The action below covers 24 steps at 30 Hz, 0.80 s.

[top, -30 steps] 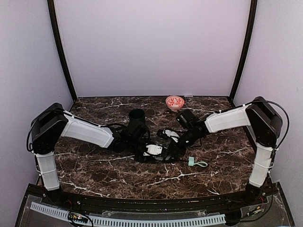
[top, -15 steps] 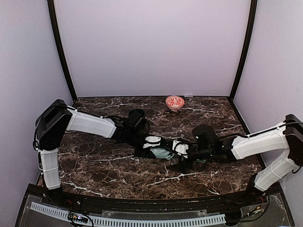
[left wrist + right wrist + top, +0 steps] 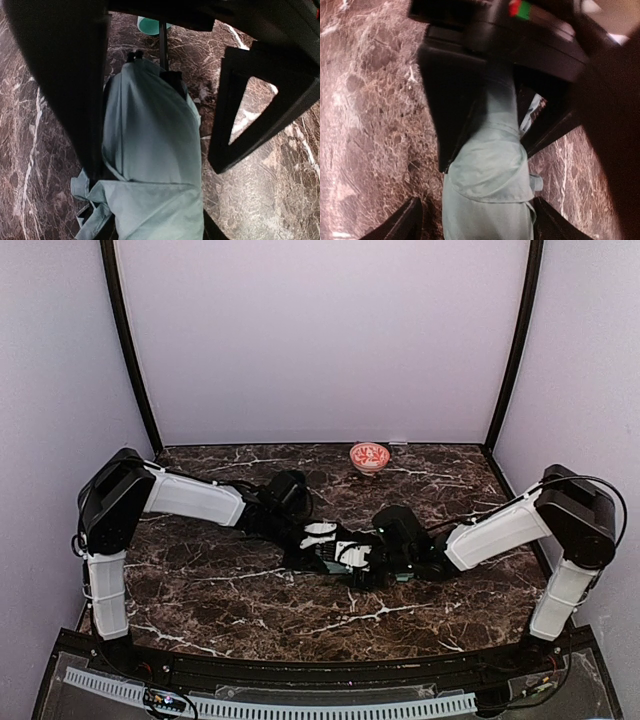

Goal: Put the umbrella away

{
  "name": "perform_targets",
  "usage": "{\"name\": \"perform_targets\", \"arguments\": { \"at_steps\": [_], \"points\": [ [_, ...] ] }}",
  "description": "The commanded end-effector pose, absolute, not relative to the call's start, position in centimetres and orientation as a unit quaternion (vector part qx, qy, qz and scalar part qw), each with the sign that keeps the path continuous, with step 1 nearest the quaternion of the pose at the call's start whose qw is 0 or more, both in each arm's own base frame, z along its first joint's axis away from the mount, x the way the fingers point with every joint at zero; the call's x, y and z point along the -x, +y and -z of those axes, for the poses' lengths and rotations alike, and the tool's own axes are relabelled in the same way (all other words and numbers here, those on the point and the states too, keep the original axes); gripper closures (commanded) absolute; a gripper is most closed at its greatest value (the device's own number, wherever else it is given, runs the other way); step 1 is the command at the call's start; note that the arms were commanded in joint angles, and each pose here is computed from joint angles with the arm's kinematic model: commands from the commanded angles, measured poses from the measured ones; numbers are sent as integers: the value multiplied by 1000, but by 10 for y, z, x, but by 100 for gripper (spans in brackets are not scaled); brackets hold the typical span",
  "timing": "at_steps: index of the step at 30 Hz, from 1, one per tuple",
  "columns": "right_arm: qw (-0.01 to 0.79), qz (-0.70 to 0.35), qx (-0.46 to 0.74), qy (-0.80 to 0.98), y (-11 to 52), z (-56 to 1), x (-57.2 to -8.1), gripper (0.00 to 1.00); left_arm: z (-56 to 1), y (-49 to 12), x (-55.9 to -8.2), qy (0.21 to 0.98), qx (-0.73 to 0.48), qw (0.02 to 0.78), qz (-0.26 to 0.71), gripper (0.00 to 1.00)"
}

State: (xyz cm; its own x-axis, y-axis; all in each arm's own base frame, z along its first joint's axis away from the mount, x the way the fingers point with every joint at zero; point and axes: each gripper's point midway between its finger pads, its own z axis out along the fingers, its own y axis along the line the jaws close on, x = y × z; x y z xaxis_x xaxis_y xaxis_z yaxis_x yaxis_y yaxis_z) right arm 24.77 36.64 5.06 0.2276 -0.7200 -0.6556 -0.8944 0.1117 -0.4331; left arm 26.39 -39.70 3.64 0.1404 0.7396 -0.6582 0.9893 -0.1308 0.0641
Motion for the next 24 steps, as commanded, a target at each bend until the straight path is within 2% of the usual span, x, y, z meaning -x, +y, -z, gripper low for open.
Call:
{"name": "perform_targets", "arguments": {
  "at_steps": [1,4,5,8,11,13,16,18,24],
  "points": [
    [417,-100,666,610,373,-44,-252,30,16,-356,-220,660,-695,111,262,67],
    [400,-94,672,616,371,-31,-251,30,14,-358,-219,657,-693,114,274,68],
    [394,-91,673,619,370,-27,-252,34,13,-359,-220,656,-693,115,277,68],
    [388,-87,670,627,370,-26,-254,60,11,-361,-220,654,-692,118,281,68],
    [390,-88,672,623,370,-28,-253,74,6,-365,-223,653,-691,126,283,65],
    [384,-82,673,627,369,-26,-254,83,0,-369,-232,658,-685,146,276,56],
    [379,-68,671,634,362,-22,-255,93,-18,-375,-249,664,-667,196,276,36],
    [382,-64,668,635,359,-23,-255,100,-33,-378,-258,663,-654,228,284,26],
    [397,-48,659,637,352,-32,-259,100,-77,-373,-271,645,-630,319,292,18]
  ]
}}
